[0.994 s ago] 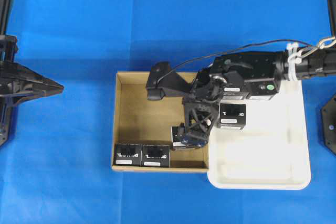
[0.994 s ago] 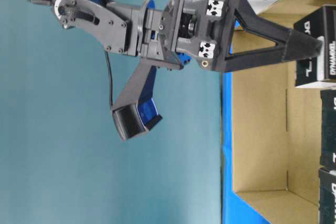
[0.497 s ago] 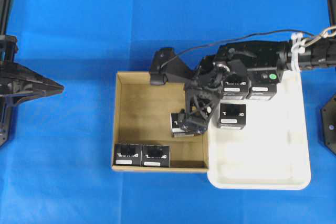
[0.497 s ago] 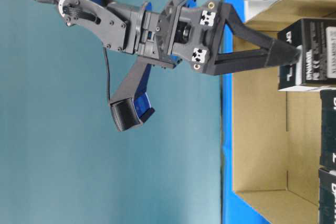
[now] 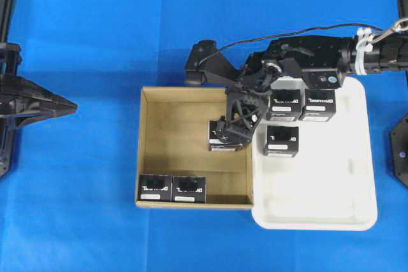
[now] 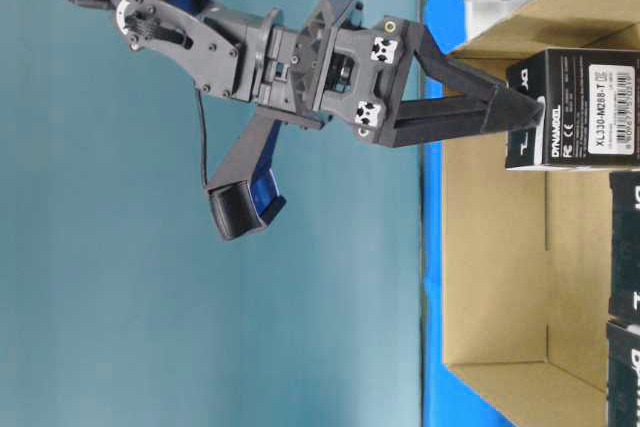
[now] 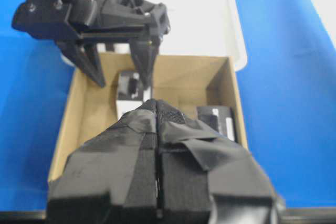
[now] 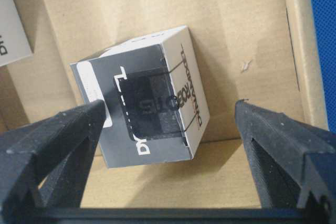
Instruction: Pick the box from inside the cardboard box.
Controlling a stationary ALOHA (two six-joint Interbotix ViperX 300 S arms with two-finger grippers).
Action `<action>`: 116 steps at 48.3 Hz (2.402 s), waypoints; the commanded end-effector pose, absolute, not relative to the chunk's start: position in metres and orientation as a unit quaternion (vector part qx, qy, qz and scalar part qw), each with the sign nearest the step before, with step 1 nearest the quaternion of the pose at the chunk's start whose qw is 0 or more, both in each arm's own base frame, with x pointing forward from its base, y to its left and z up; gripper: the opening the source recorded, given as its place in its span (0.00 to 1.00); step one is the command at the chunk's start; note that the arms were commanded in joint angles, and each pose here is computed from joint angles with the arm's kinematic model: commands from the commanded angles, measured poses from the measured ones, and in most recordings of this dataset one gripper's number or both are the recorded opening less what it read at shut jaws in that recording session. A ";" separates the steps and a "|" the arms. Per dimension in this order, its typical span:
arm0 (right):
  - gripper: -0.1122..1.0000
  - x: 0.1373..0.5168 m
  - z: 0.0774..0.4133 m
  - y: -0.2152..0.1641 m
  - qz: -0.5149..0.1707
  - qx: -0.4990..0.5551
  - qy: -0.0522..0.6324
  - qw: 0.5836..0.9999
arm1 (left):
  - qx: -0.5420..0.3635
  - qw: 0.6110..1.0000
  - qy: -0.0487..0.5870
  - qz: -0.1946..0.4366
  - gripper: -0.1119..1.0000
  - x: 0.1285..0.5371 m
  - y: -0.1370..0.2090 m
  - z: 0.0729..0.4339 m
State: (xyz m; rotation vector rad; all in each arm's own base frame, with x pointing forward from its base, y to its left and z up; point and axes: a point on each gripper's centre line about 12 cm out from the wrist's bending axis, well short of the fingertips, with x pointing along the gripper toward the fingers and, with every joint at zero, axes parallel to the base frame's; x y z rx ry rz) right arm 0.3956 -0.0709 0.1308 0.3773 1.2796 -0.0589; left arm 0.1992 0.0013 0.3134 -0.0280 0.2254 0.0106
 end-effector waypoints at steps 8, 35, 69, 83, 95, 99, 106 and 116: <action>0.99 0.400 0.145 -0.070 -0.025 0.166 0.582 0.796 | -0.012 0.995 0.099 0.005 0.04 0.200 0.001 0.323; 0.99 0.394 0.274 -0.052 0.024 0.139 0.558 0.818 | -0.012 0.997 0.077 0.005 0.04 0.190 0.001 0.332; 0.99 0.363 0.397 -0.051 0.023 0.084 0.580 0.810 | -0.013 0.997 0.071 0.005 0.04 0.189 0.001 0.335; 0.99 0.370 0.375 -0.051 0.025 0.085 0.590 0.803 | -0.022 0.997 0.068 0.005 0.04 0.189 0.001 0.338; 0.99 0.382 0.305 -0.052 0.034 0.067 0.594 0.801 | -0.021 0.998 0.067 -0.002 0.04 0.189 -0.002 0.339; 0.99 0.382 0.279 -0.052 0.038 0.060 0.598 0.798 | -0.021 0.998 0.066 -0.003 0.04 0.189 -0.002 0.339; 0.99 0.391 0.251 -0.054 0.029 0.059 0.586 0.808 | -0.021 0.998 0.066 -0.004 0.04 0.189 -0.002 0.339; 0.99 0.409 0.219 -0.054 0.032 0.043 0.575 0.817 | -0.021 0.998 0.066 -0.004 0.04 0.190 -0.002 0.340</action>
